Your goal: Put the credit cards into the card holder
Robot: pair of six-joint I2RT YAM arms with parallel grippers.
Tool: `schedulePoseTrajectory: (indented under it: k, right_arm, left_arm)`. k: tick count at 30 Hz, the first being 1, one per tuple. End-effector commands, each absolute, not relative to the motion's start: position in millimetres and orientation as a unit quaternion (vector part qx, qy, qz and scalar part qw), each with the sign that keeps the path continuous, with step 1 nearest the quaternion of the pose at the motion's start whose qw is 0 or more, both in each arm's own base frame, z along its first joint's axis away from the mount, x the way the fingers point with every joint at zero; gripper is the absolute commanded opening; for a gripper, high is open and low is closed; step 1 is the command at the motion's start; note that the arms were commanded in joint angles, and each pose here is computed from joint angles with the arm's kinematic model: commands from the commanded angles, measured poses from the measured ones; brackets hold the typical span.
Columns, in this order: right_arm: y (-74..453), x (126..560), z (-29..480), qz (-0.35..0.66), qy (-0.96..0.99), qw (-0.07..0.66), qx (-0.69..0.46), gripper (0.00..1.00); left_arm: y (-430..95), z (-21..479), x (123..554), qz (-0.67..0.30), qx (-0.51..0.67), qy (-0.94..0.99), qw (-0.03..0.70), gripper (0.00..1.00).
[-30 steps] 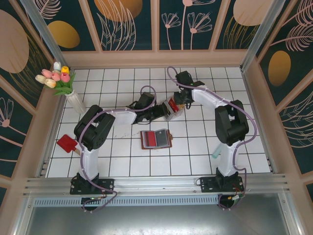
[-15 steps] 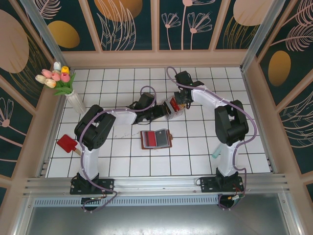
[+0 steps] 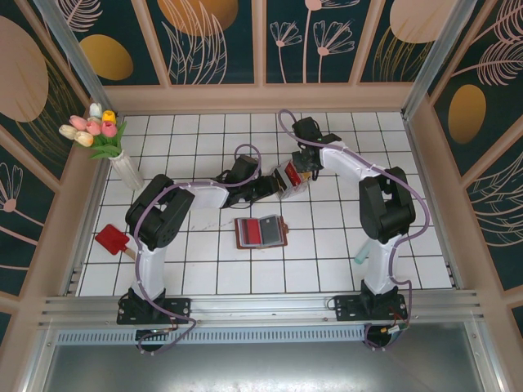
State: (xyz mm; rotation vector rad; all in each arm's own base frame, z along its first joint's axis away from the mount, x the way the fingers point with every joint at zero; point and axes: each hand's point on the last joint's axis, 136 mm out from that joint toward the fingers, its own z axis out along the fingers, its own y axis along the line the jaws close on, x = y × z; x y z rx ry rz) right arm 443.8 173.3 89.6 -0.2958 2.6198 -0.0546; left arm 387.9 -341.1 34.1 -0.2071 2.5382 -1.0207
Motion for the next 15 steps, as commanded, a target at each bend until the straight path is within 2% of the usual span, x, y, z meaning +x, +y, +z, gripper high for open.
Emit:
schedulePoseTrajectory:
  k: [1,8,15]
  right_arm:
    - [170,447,113,-0.03,0.956,0.267,-0.115,0.37]
    - [172,445,110,-0.025,0.957,0.264,-0.116,0.37]
    - [173,445,111,-0.024,0.957,0.265,-0.117,0.37]
  left_arm:
    - [-342,57,396,-0.379,-0.067,0.896,0.223,0.53]
    - [-347,84,402,-0.412,-0.073,0.873,0.249,0.58]
    - [-348,54,404,-0.388,-0.084,0.891,0.22,0.57]
